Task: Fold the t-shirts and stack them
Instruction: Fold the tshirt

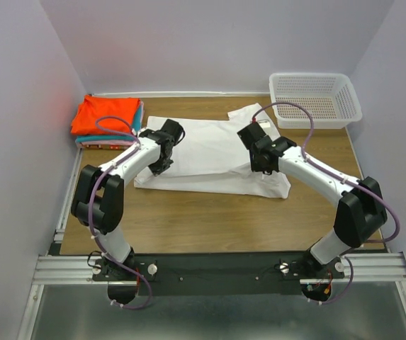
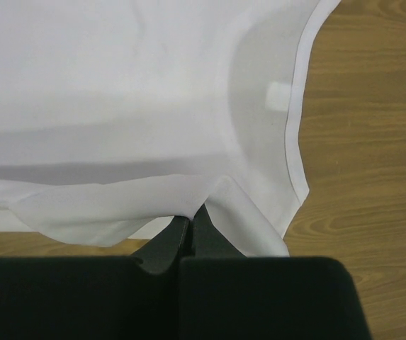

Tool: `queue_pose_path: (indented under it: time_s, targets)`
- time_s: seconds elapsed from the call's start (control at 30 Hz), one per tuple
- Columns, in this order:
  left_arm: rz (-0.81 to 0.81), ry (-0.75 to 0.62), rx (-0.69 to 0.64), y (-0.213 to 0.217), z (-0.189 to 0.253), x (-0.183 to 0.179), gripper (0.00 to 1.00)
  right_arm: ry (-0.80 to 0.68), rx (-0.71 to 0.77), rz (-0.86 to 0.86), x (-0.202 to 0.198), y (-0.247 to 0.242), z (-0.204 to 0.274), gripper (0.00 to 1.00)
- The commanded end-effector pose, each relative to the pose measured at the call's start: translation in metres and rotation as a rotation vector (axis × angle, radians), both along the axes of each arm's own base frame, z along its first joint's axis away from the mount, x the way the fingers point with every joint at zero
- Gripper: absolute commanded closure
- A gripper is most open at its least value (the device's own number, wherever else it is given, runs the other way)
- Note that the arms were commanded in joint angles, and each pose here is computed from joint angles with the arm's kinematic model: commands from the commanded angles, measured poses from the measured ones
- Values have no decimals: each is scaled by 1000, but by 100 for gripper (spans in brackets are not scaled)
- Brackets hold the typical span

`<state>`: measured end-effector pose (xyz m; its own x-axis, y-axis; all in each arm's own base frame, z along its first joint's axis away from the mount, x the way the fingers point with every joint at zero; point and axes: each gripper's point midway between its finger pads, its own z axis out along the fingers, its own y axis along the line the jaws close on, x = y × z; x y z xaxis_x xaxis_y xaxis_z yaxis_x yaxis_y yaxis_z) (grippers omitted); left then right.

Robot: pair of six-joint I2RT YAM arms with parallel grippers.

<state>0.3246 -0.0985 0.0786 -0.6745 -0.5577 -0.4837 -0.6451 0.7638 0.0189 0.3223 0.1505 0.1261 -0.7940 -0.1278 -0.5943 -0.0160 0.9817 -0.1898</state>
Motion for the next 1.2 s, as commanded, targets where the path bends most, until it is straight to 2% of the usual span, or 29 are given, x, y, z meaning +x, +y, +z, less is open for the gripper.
queue_pose_path:
  time_s: [0.0,0.23,0.47,0.77,0.83,0.9,0.97,1.0,1.07,1.1,1.17]
  targets:
    - [17,-42,66,18,8,25,100,-13,12,11,20,4,2,100]
    - [-25,-25,88,13,-4,48,100,16,10,0,34,0,-10,100]
    - [-151,-49,127,4,-6,83,100,49,2,-20,44,-5,-24,100]
    - [-265,-38,182,-1,-14,110,100,89,4,-42,46,-13,-39,100]
    - [-272,-34,185,-1,-15,113,96,93,0,-45,48,-15,-41,99]
    - [-267,-27,199,1,-15,115,86,84,-2,-54,53,-17,-41,95]
    - [-255,-24,215,4,-13,118,59,79,0,-55,60,-16,-44,92]
    - [-251,-22,220,5,-13,118,37,70,-3,-50,66,-17,-41,89]
    - [-239,-27,227,7,-6,122,30,69,-18,-62,74,-20,-46,82]
    - [-238,-35,228,7,-2,124,24,54,-35,-85,81,-27,-45,67]
    - [-237,-65,216,5,8,129,21,25,-52,-104,91,-30,-39,50]
